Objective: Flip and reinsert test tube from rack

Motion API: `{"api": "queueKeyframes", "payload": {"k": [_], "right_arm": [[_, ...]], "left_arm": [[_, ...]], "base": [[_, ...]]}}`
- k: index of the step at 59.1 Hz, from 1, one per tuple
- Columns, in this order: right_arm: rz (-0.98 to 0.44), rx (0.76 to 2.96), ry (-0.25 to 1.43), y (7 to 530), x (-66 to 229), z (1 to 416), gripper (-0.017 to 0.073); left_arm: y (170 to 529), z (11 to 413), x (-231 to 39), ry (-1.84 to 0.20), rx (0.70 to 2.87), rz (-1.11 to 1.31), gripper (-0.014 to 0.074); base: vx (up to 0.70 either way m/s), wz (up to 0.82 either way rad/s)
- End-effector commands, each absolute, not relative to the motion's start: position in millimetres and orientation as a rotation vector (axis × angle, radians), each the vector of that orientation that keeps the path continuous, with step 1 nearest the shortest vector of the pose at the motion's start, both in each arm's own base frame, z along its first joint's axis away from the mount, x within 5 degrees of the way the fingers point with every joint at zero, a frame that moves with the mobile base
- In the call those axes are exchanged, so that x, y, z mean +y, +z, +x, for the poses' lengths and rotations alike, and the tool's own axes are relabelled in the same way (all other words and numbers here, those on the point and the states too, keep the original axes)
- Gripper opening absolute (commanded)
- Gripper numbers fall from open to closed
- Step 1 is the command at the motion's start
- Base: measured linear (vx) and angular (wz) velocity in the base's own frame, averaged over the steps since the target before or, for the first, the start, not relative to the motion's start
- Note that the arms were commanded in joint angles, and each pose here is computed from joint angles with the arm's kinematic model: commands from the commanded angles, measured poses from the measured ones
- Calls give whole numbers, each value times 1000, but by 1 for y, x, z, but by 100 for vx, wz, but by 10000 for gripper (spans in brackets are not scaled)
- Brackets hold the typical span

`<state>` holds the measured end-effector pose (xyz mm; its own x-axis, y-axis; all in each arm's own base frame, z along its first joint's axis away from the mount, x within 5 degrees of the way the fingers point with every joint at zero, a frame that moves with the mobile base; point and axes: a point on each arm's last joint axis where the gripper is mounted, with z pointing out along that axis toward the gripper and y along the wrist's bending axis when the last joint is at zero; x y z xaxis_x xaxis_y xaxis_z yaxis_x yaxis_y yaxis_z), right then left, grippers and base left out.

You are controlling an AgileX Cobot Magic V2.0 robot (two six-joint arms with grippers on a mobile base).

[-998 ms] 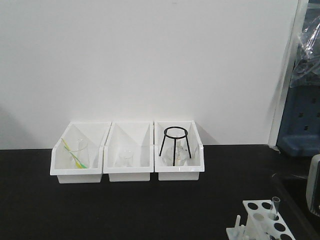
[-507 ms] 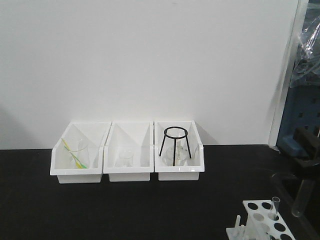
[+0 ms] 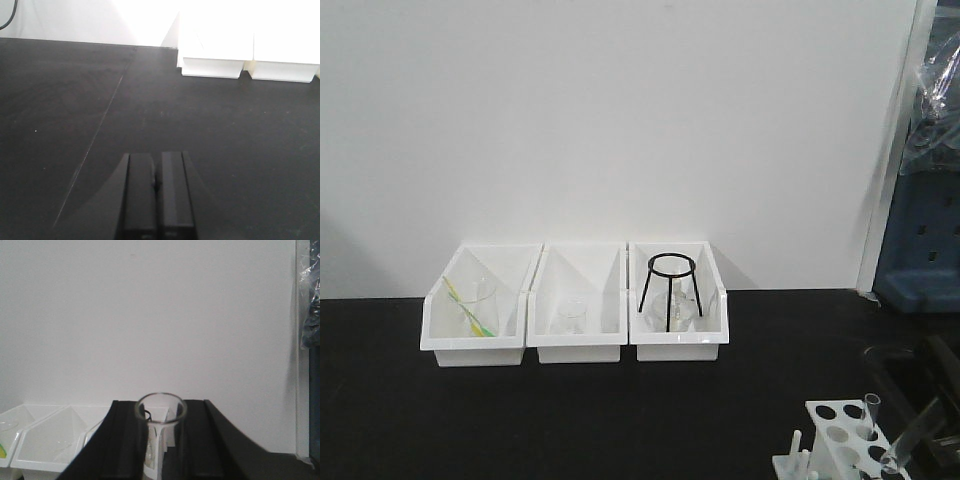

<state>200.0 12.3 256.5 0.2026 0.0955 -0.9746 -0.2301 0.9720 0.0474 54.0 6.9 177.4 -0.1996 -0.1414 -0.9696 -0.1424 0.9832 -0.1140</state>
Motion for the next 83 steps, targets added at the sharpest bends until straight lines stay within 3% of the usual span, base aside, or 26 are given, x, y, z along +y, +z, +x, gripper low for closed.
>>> {"api": "queueKeyframes", "payload": {"k": [1,35,47,56,69,83], "right_arm": [[-106,1201,249,268,11,205,-9],[-131,1295,276,231,12,230,-9],[-267,1365,274,234,20,250,-9],[-236,1494,260,234,16,264,-9],[-246,1502,248,233,16,264,-9],[-354,1540,262,223,22,265,-9]], "left_arm": [[185,55,6,-12,1690,-193,-6],[185,55,6,-12,1690,-193,-6],[185,55,6,-12,1690,-193,-6],[185,55,6,-12,1690,-193,-6],[185,55,6,-12,1690,-193,-6],[185,55,6,-12,1690,-193,-6]], "base": [[0,0],[0,0],[0,0],[0,0],[0,0],[0,0]]}}
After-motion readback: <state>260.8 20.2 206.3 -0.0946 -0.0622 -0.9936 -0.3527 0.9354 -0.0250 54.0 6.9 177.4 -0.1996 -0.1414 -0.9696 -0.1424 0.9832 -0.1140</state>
